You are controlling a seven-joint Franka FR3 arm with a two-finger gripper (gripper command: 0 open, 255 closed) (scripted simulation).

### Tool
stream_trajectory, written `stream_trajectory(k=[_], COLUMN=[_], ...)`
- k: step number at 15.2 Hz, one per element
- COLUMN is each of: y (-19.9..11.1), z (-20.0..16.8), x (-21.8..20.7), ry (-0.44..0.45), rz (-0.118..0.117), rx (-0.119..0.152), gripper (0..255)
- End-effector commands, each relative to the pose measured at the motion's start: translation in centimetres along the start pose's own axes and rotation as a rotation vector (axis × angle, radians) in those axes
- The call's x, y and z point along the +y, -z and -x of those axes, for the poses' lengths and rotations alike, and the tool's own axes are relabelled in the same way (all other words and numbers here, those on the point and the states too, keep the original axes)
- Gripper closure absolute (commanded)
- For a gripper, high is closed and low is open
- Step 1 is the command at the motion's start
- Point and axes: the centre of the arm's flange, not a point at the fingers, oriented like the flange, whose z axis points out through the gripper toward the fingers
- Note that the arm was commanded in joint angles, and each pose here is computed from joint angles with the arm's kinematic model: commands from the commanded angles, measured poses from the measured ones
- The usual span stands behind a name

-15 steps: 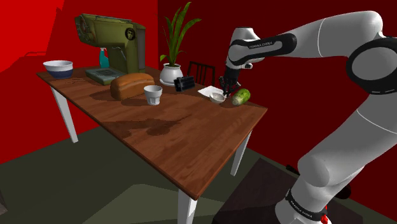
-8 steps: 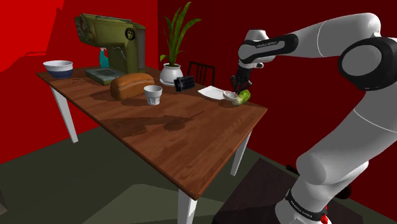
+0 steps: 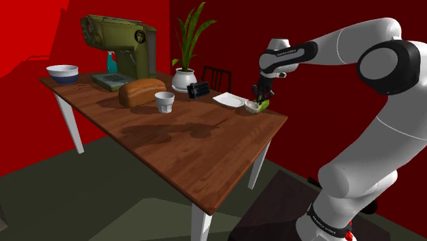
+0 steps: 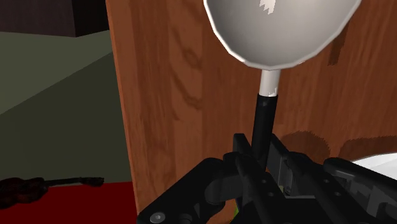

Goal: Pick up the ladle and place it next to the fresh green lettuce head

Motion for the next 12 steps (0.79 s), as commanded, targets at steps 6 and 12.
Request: stream_trajectory(k=[6,12], y=[-3.6,-6.8], z=[0.4,0.8], x=[0.3,0.6], ry=[0.0,0.0], rz=[-0.001,-0.001], rx=[0.0,0.0], gripper=[255,255])
